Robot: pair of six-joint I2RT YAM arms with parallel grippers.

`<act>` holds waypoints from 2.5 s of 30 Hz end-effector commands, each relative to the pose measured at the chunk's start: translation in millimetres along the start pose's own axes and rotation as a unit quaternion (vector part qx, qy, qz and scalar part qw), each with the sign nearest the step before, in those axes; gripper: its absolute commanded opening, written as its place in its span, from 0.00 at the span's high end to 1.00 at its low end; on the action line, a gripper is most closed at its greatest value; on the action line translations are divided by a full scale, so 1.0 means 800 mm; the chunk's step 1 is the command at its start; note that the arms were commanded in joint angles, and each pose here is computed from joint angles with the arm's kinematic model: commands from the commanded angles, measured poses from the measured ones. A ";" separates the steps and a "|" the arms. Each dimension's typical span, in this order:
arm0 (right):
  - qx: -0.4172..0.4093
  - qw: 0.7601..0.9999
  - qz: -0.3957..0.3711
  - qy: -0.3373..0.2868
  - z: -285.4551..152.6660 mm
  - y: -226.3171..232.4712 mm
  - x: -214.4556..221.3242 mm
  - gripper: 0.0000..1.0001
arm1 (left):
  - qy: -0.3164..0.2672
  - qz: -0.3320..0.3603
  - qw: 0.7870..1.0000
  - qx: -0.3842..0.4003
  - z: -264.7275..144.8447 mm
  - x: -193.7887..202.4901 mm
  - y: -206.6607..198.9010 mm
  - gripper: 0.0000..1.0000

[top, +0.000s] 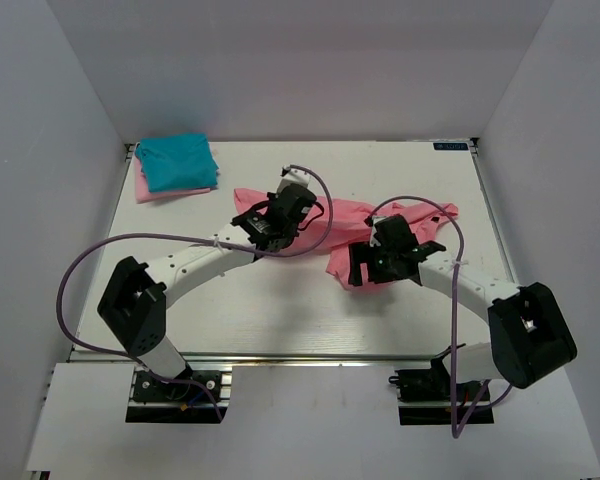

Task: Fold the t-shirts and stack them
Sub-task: Flatten out the tshirt

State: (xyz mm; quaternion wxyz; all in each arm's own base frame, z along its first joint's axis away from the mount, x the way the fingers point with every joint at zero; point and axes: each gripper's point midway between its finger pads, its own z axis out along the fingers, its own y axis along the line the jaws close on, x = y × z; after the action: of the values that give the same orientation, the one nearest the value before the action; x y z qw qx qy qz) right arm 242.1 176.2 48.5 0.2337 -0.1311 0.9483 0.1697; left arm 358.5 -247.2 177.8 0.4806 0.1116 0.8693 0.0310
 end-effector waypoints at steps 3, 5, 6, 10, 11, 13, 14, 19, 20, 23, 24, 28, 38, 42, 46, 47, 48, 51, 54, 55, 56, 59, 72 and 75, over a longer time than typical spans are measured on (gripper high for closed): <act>0.069 0.993 0.015 -0.092 -0.014 -0.017 -0.082 0.10 | -0.048 -0.057 0.991 -0.108 -0.021 -0.051 0.078 1.00; 0.123 0.988 0.024 -0.086 -0.012 -0.040 -0.086 0.10 | -0.055 -0.059 0.986 -0.148 -0.024 -0.063 0.112 1.00; 0.131 0.987 0.027 -0.088 -0.012 -0.043 -0.092 0.10 | -0.063 -0.067 0.983 -0.161 -0.026 -0.073 0.122 1.00; 0.170 0.979 0.046 -0.100 -0.012 -0.065 -0.104 0.10 | -0.058 -0.075 0.972 -0.216 -0.025 -0.075 0.169 1.00; 0.176 0.977 0.059 -0.106 -0.012 -0.069 -0.106 0.10 | -0.056 -0.078 0.970 -0.222 -0.023 -0.075 0.176 1.00; 0.189 0.971 0.072 -0.126 -0.017 -0.081 -0.117 0.10 | -0.045 -0.082 0.970 -0.226 -0.016 -0.066 0.189 1.00; 0.194 0.969 0.076 -0.135 -0.019 -0.084 -0.122 0.10 | -0.036 -0.082 0.970 -0.226 -0.008 -0.057 0.189 1.00; 0.259 0.944 0.105 -0.174 -0.046 -0.134 -0.147 0.10 | -0.005 -0.087 0.968 -0.234 0.012 -0.031 0.207 1.00; 0.264 0.940 0.113 -0.183 -0.053 -0.142 -0.157 0.10 | 0.000 -0.084 0.970 -0.229 0.018 -0.024 0.203 1.00; 0.272 0.931 0.137 -0.203 -0.059 -0.165 -0.181 0.10 | 0.020 -0.081 0.971 -0.224 0.033 -0.004 0.204 1.00; 0.272 0.932 0.145 -0.192 -0.047 -0.171 -0.180 0.10 | 0.029 -0.083 0.969 -0.229 0.041 0.004 0.206 1.00; 0.248 0.930 0.180 -0.201 -0.037 -0.195 -0.223 0.10 | 0.055 -0.074 0.968 -0.234 0.060 0.022 0.209 1.00; 0.231 0.929 0.209 -0.198 0.013 -0.252 -0.289 0.15 | 0.074 -0.083 0.969 -0.220 0.080 0.034 0.212 1.00; 0.220 0.935 0.205 -0.189 0.033 -0.266 -0.286 0.16 | 0.069 -0.087 0.970 -0.218 0.083 0.030 0.215 1.00; 0.212 0.940 0.191 -0.186 0.051 -0.278 -0.285 0.21 | 0.067 -0.081 0.972 -0.211 0.083 0.032 0.213 1.00; 0.208 0.944 0.186 -0.177 0.060 -0.280 -0.280 0.27 | 0.063 -0.083 0.972 -0.210 0.084 0.030 0.213 1.00; 0.208 0.944 0.187 -0.176 0.062 -0.284 -0.279 0.29 | 0.065 -0.086 0.972 -0.209 0.085 0.031 0.216 1.00; 0.205 0.945 0.181 -0.180 0.072 -0.292 -0.278 0.36 | 0.065 -0.086 0.972 -0.209 0.085 0.031 0.216 1.00; 0.185 0.950 0.168 -0.188 0.077 -0.290 -0.291 0.45 | 0.069 -0.084 0.972 -0.209 0.088 0.034 0.215 1.00; 0.177 0.952 0.166 -0.185 0.082 -0.289 -0.290 0.49 | 0.065 -0.086 0.972 -0.209 0.089 0.032 0.214 1.00; 0.174 0.952 0.163 -0.192 0.080 -0.289 -0.299 0.52 | 0.065 -0.086 0.972 -0.209 0.089 0.032 0.214 1.00; 0.166 0.954 0.158 -0.195 0.084 -0.291 -0.307 0.65 | 0.066 -0.082 0.972 -0.208 0.089 0.032 0.215 1.00; 0.149 0.942 0.077 -0.292 -0.003 -0.258 -0.347 1.00 | -0.024 -0.105 0.971 -0.213 0.044 -0.053 0.237 1.00; 0.182 0.919 0.059 -0.344 -0.072 -0.251 -0.365 1.00 | -0.057 -0.112 0.971 -0.206 0.019 -0.082 0.244 1.00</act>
State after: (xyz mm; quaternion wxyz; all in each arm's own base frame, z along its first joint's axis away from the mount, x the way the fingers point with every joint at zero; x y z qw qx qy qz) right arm 521.7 32.0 93.1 0.4413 0.0528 0.8934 0.0651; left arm 434.0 -78.5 173.7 0.4599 -0.0545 0.8687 0.1758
